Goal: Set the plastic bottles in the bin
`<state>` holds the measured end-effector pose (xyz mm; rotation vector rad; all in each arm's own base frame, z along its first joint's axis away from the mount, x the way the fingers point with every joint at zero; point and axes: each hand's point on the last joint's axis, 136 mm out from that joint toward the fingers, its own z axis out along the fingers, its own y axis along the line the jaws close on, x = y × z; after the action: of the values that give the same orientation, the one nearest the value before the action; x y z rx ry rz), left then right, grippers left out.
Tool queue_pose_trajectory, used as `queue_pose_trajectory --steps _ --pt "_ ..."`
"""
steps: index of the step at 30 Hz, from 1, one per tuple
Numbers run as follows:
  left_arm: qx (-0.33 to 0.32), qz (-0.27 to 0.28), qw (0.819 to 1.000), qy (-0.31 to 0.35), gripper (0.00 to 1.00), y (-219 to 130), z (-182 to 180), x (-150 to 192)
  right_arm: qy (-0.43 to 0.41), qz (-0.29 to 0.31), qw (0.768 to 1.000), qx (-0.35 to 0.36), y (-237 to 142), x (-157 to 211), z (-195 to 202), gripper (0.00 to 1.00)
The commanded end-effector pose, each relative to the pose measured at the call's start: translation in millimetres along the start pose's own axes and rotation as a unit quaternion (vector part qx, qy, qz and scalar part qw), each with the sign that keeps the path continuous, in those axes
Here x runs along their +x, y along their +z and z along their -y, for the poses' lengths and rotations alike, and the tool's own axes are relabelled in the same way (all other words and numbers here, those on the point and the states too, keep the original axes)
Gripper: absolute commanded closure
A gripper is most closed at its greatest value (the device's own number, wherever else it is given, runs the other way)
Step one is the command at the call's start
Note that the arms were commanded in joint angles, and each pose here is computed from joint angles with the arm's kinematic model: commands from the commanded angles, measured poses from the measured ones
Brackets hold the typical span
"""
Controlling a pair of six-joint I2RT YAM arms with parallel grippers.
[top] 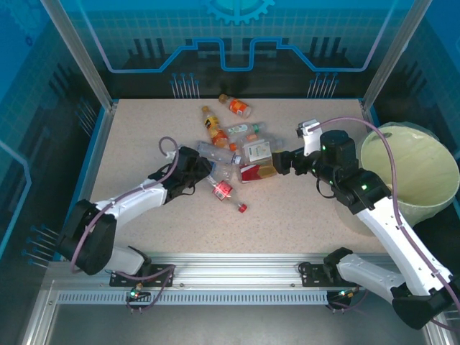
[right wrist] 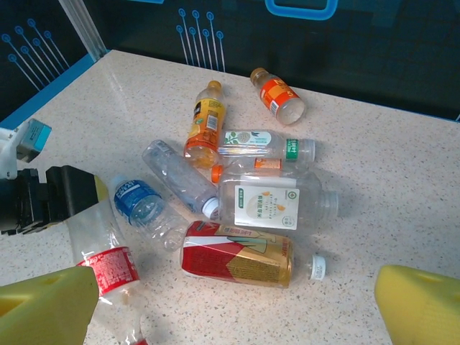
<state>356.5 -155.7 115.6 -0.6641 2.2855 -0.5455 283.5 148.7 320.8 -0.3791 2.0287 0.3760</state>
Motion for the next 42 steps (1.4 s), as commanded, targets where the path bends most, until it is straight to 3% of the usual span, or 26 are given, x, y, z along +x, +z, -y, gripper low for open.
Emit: queue_pose_trajectory --steps 1,7,14,19,29,39,42 --pt "0.08 0.062 0.989 0.103 0.59 -31.0 61.0 -28.9 -0.004 0.006 0.999 -0.033 2.3 -2.3 -13.8 0.0" --pt "0.226 0.062 0.956 0.174 0.59 -70.0 126.6 -27.3 -0.013 -0.009 0.996 -0.085 6.2 2.6 -31.9 0.0" --pt "0.404 0.053 0.88 0.245 0.6 -138.1 198.0 -20.6 -0.008 -0.052 0.975 -0.217 11.5 11.6 -76.1 0.0" --pt "0.472 0.064 0.836 0.273 0.6 -176.1 228.4 -14.5 0.034 -0.071 0.957 -0.278 23.7 8.8 -97.7 0.0" --pt "0.527 0.075 0.806 0.257 0.61 -201.0 248.5 -12.8 0.062 -0.035 0.927 -0.367 27.9 -7.1 -125.8 0.0" --pt "0.521 0.084 0.811 0.251 0.6 -195.0 251.9 -18.1 0.019 -0.083 0.915 -0.395 18.0 17.5 -138.2 0.0" --pt "0.523 0.08 0.811 0.25 0.6 -193.0 253.9 -16.9 0.021 -0.086 0.913 -0.399 17.0 18.3 -139.5 0.06"
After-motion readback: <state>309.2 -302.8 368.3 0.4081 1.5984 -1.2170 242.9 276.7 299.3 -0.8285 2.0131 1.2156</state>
